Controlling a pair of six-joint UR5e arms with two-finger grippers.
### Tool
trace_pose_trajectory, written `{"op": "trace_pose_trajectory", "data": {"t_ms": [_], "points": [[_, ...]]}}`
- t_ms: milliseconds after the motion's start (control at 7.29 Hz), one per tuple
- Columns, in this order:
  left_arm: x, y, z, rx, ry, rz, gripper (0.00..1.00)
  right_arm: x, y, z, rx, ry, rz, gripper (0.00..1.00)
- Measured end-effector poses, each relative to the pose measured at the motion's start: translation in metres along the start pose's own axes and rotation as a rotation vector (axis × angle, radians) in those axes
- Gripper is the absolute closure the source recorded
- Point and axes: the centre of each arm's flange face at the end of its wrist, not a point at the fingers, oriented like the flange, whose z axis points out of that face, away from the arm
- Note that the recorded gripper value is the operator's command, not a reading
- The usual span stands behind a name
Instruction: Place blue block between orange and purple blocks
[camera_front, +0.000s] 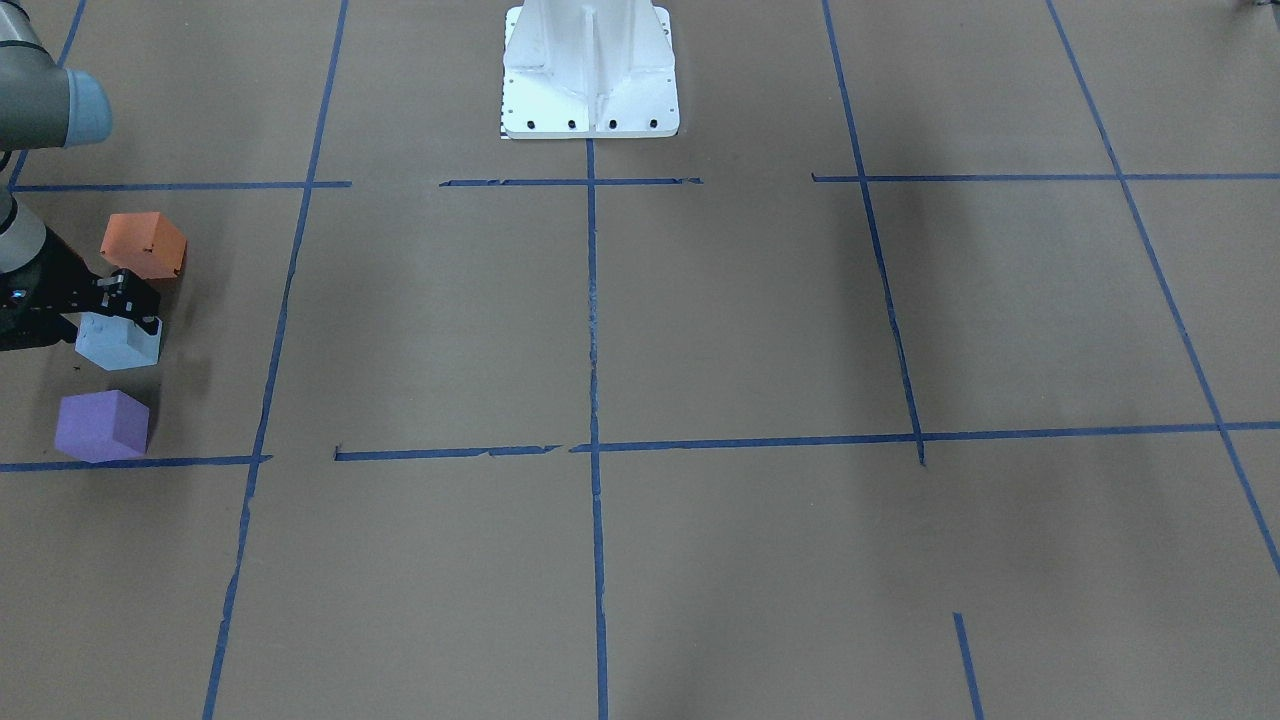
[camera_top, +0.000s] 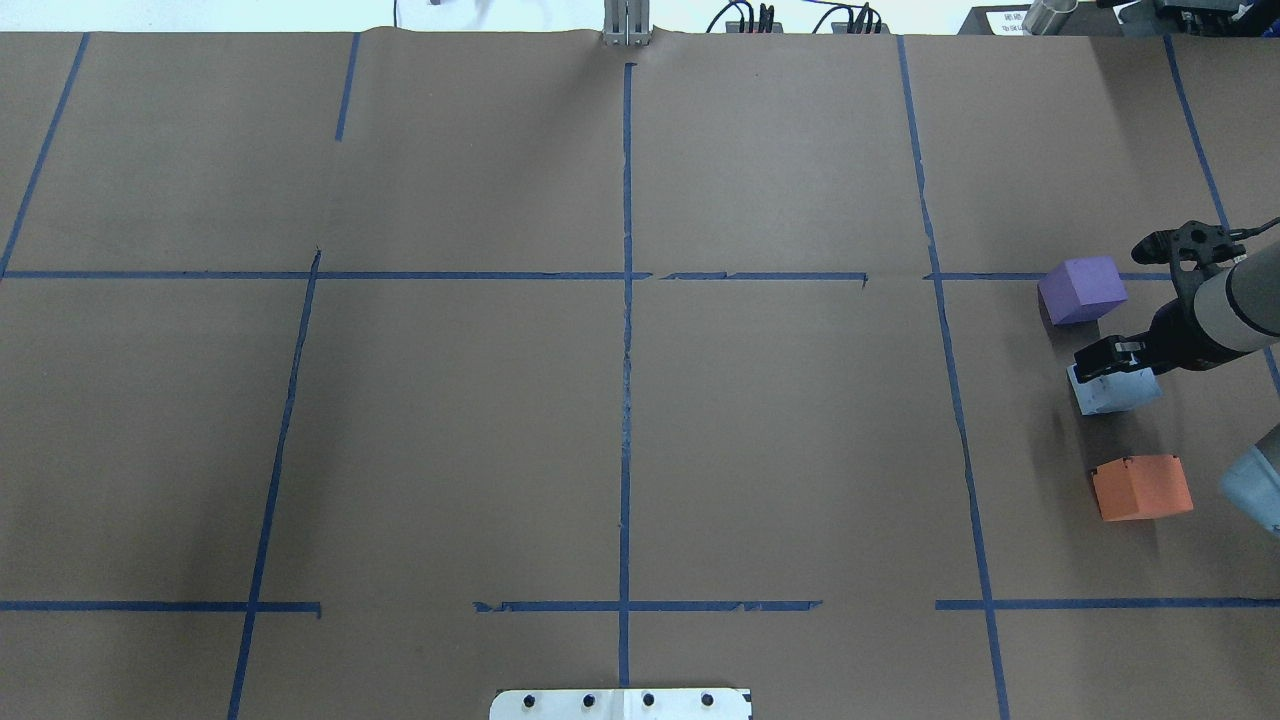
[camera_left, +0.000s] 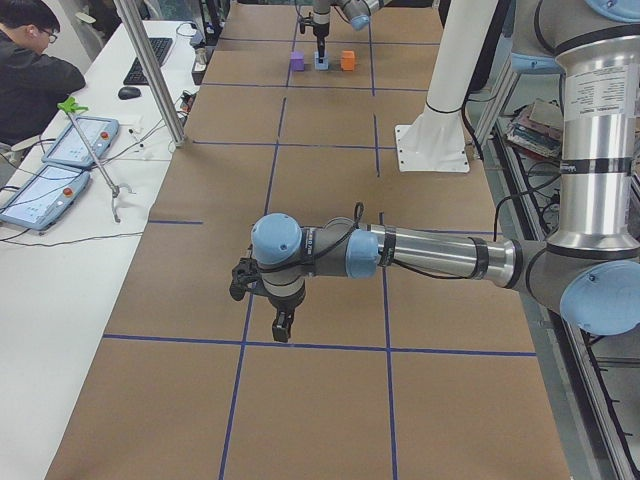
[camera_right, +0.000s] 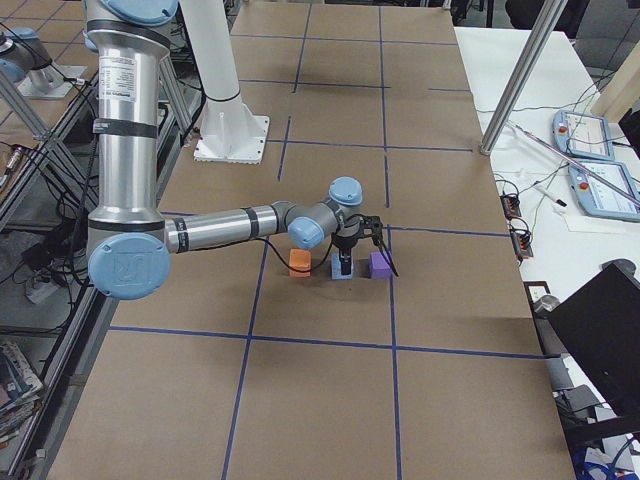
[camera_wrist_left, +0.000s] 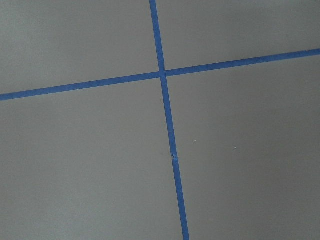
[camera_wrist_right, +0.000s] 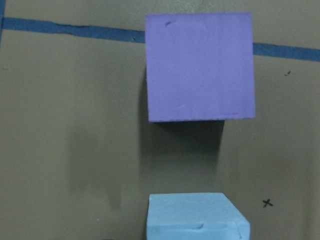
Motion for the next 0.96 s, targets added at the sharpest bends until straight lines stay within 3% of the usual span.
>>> {"op": "trace_pose_trajectory", "data": {"t_ms": [412, 961], "points": [[0.001, 0.0, -0.001, 0.003, 0.0, 0.003, 0.0, 0.04, -0.019, -0.052, 0.021, -0.051, 0.04, 0.0], [0.003, -0.001, -0.003, 0.006, -0.001, 0.006, 0.0, 0.172, -0.019, -0.146, -0.01, 0.036, -0.084, 0.0]]}}
